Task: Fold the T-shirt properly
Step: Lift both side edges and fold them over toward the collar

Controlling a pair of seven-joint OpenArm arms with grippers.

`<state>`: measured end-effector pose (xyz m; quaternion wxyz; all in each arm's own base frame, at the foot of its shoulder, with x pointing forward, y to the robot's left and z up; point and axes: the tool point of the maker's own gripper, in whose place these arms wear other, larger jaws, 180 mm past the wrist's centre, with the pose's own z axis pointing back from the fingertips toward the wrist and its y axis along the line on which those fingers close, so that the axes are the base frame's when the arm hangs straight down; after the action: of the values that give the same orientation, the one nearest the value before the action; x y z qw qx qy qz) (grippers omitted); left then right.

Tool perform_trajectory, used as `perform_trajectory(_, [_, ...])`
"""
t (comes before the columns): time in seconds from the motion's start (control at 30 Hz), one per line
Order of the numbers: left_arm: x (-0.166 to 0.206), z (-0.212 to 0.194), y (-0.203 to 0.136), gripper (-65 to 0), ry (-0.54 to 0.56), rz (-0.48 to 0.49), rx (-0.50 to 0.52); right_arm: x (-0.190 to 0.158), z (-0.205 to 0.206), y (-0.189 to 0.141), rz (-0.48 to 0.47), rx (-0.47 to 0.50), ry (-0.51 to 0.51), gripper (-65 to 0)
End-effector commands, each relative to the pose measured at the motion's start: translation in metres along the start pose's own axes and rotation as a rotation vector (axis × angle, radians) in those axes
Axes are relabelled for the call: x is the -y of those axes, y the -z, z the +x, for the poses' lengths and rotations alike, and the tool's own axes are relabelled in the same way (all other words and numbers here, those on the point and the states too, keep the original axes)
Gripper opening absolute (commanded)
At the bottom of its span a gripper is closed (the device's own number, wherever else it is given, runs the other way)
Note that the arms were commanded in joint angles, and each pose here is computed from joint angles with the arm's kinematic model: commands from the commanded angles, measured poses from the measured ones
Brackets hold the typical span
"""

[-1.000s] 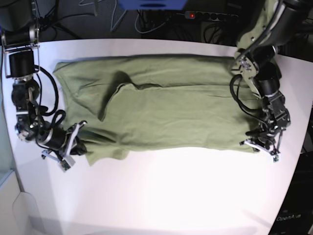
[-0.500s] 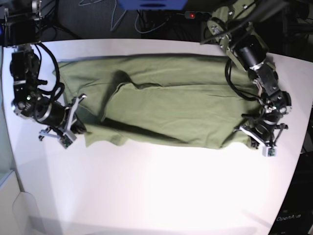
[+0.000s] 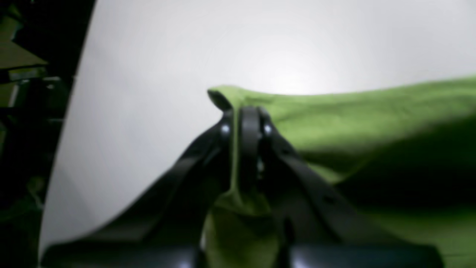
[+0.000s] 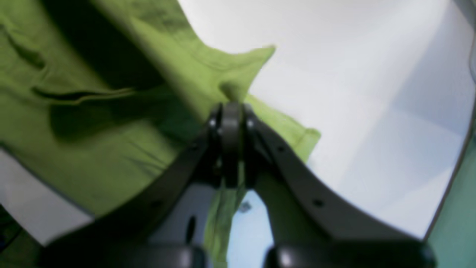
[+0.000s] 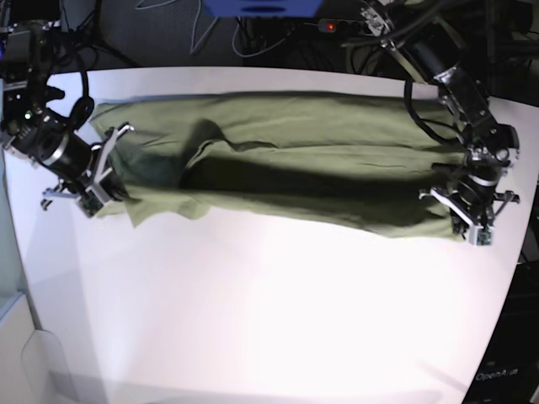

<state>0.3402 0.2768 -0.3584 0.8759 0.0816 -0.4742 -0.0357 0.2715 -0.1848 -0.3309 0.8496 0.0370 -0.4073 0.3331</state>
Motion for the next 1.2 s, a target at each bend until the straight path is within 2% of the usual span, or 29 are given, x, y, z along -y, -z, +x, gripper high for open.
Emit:
perform_trajectory(0.0, [-0.006, 0.017, -0.004, -62.8, 0.007, 0.017, 0.059, 0.006, 0.005, -0.006, -0.017, 0.020, -0.013, -64.3])
perform_trajectory(0.2, [0.000, -0.006, -0.012, -62.8, 0.008, 0.009, 0.020, -0.007, -0.016, -0.011, 0.011, -0.023, 0.009, -64.3])
perform_trajectory(0.4, [0.002, -0.023, -0.023, -62.8, 0.024, 0.009, -0.011, -0.023, -0.018, -0.015, 0.042, 0.029, 0.033, -64.3])
perform_trajectory(0.67, [-0.003, -0.010, -0.040, -62.8, 0.049, 0.050, 0.020, -0.027, -0.024, -0.016, 0.048, 0.017, 0.044, -64.3])
perform_trajectory(1.03, [-0.028, -0.022, -0.049, -62.8, 0.017, 0.117, -0.001, -0.042, -0.040, -0.022, 0.081, -0.016, 0.060, -64.3])
perform_trajectory(1.17, [-0.029, -0.021, -0.049, -62.8, 0.018, 0.117, 0.004, -0.055, -0.036, -0.029, 0.104, 0.026, 0.066, -64.3])
